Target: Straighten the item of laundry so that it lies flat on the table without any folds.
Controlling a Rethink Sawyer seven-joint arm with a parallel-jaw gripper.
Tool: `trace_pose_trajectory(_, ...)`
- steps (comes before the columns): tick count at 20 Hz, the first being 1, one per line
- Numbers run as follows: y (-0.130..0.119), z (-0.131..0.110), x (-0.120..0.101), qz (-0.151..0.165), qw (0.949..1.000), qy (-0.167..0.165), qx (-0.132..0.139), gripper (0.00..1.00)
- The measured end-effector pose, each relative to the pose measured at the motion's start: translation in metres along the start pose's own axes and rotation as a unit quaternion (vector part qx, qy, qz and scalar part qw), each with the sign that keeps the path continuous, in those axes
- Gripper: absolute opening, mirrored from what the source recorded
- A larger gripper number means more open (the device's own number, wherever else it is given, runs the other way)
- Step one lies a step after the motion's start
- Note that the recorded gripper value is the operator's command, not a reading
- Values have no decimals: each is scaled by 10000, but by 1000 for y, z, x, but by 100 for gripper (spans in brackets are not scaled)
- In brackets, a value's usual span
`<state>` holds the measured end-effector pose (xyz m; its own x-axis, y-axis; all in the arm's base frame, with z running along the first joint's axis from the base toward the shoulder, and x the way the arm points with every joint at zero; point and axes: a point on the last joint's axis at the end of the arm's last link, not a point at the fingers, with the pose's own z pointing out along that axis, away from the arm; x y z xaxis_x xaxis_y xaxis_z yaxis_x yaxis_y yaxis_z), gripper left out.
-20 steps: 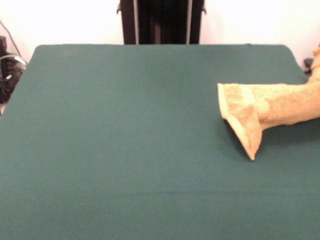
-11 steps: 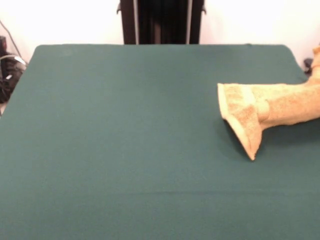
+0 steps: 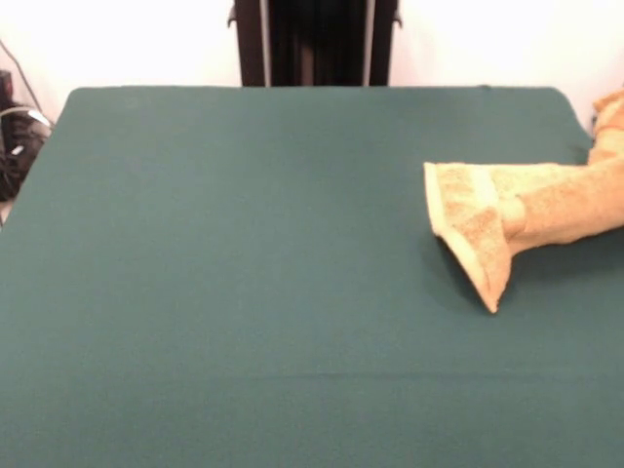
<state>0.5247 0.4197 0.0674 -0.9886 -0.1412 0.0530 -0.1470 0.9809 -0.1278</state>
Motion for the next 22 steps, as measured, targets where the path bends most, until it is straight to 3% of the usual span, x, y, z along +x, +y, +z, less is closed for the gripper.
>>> trace_pose_trajectory(12, 29, 16, 56, -361, 9988, 306, 148, 0)
trace_pose_trajectory(22, 45, 14, 76, -541, 9972, 468, 236, 0)
